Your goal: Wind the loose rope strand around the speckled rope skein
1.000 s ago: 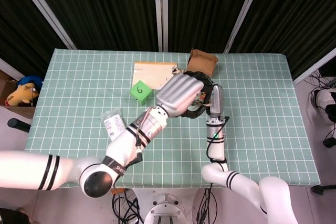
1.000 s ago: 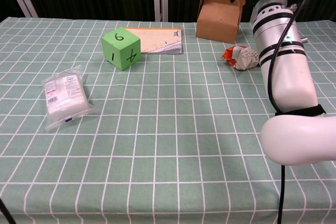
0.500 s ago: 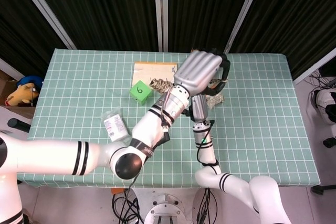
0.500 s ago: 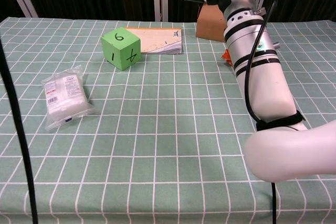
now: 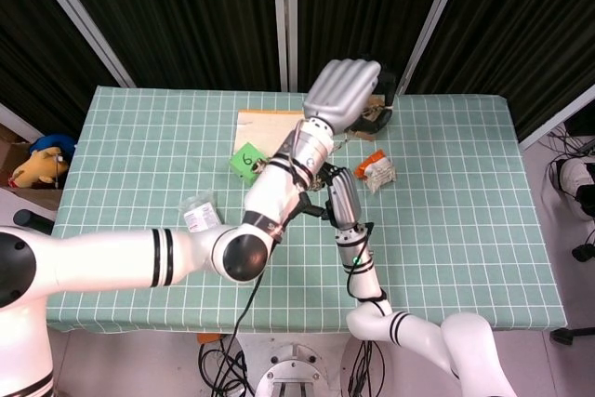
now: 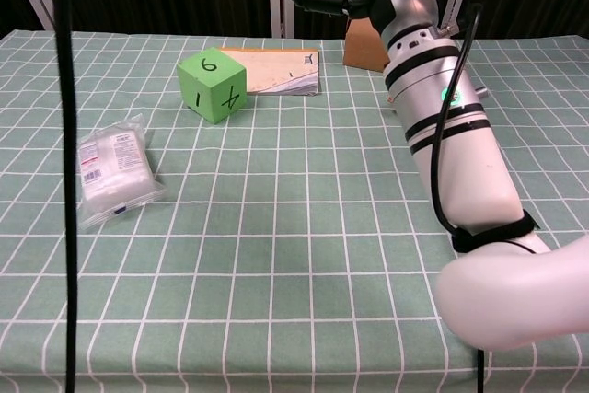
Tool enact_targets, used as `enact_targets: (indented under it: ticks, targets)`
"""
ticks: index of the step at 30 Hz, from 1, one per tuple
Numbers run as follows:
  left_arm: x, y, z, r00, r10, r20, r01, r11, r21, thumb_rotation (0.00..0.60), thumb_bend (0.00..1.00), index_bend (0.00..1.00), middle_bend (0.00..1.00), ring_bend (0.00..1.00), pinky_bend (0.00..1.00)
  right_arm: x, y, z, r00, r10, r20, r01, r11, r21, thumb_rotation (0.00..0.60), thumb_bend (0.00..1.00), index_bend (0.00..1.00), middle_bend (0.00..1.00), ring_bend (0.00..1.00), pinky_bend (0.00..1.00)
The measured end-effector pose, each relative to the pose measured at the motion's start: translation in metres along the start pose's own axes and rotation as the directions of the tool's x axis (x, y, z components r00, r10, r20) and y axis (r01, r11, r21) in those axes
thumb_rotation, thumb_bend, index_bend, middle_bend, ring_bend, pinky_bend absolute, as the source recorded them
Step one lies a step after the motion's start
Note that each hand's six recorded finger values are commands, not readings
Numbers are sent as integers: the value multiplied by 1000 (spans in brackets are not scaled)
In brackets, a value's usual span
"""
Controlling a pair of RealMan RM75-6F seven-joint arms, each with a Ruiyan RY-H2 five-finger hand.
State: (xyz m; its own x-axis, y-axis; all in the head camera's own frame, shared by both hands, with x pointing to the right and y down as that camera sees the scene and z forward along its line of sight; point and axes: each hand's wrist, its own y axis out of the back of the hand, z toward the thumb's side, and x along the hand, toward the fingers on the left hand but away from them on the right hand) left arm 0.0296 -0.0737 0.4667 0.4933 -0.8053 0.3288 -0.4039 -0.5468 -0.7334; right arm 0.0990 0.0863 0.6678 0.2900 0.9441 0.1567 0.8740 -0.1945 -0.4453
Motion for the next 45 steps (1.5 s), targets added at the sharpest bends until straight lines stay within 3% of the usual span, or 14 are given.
enact_targets:
  ticks: [5,10,20,30,39,45]
  targets:
    - [13,11,-35,995,33,-96,-38,998,-43,600,559,831,346,223,271,12,4,4,1000,3,-30,-3,1000,-21,600,591,857,563,557,768]
    - [17,18,-80,977,45,-210,-64,994,-85,600,559,831,346,223,271,19,12,3,999,-7,-32,5,999,-42,600,589,864,564,558,768]
    - [8,11,-140,948,21,-318,-57,993,-101,600,559,831,347,223,270,31,31,-3,998,-66,0,66,993,-98,600,591,866,564,558,768]
    - [-5,-2,-198,903,-3,-429,-68,987,-149,600,559,831,349,223,271,32,47,-1,992,-123,8,123,983,-135,600,597,866,565,558,769]
    - [-18,-13,-233,872,-26,-488,-64,984,-167,600,559,831,349,223,271,30,61,-1,984,-179,19,180,971,-154,600,600,866,565,558,769]
    - [-21,-17,-237,874,-48,-484,-47,982,-181,600,558,802,359,235,270,30,62,-2,983,-181,29,183,972,-150,600,600,866,565,558,769]
